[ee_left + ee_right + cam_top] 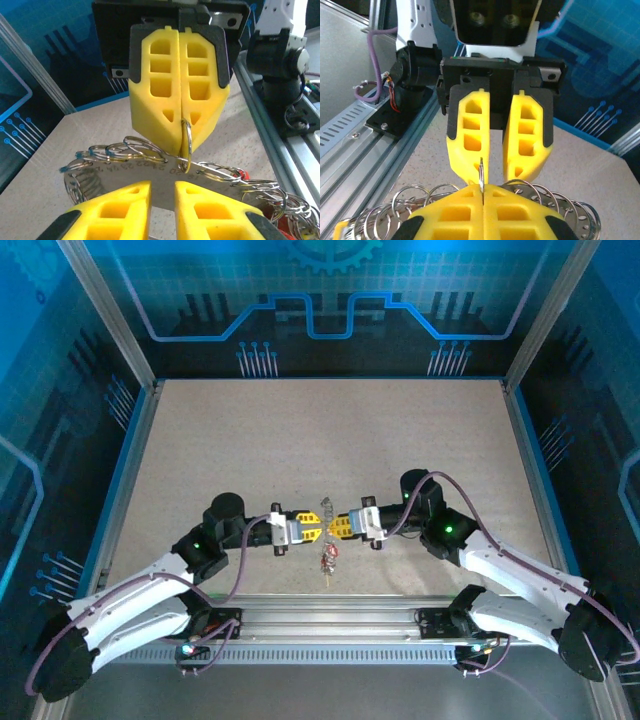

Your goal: Put the keys on the keyring

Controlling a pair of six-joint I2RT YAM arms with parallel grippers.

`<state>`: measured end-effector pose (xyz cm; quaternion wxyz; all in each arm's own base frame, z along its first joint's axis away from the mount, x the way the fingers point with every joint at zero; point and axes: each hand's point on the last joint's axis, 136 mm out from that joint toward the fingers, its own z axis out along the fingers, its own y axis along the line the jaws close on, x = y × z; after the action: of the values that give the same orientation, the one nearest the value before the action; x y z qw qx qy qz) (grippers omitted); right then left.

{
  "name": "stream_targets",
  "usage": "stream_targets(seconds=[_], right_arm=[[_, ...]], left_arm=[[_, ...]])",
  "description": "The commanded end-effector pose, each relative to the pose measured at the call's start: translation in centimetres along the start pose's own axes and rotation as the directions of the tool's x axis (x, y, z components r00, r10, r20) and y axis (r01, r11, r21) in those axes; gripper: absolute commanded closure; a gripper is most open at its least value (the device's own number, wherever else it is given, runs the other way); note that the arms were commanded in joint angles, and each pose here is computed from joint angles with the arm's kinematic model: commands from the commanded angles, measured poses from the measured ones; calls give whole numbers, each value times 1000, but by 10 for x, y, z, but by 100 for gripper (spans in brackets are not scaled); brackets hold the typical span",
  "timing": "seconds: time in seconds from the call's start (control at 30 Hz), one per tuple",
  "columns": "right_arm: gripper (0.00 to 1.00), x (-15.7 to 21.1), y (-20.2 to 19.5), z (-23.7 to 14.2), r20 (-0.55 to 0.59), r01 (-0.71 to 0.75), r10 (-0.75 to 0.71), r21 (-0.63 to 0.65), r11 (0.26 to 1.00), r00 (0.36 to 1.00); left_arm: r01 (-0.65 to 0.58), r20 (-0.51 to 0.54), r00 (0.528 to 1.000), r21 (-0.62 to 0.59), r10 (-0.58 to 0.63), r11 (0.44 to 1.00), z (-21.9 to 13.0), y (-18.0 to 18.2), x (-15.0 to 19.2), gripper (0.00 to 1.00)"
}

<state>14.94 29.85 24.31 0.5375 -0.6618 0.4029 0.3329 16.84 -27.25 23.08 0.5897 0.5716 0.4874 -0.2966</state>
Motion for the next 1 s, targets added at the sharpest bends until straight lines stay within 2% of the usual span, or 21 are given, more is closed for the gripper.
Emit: stream_targets(seconds=[0.0,0.23,0.53,0.97], right_arm=[[100,-26,-5,-5,106,107,-109,23,994,988],[100,-35,-9,-5,162,90,-97,45,995,982],[100,-32,-9,-2,160,75,-79,26,997,984],[100,-30,-9,-1,156,59,-62,24,998,986]], left_arm=[[-45,79,996,63,40,997,-1,-10,-19,83],[-52,112,993,60,45,997,-3,-8,-29,79],[-72,158,985,15,69,997,-5,0,-43,77],[-81,198,977,-10,82,997,-9,3,-51,84]])
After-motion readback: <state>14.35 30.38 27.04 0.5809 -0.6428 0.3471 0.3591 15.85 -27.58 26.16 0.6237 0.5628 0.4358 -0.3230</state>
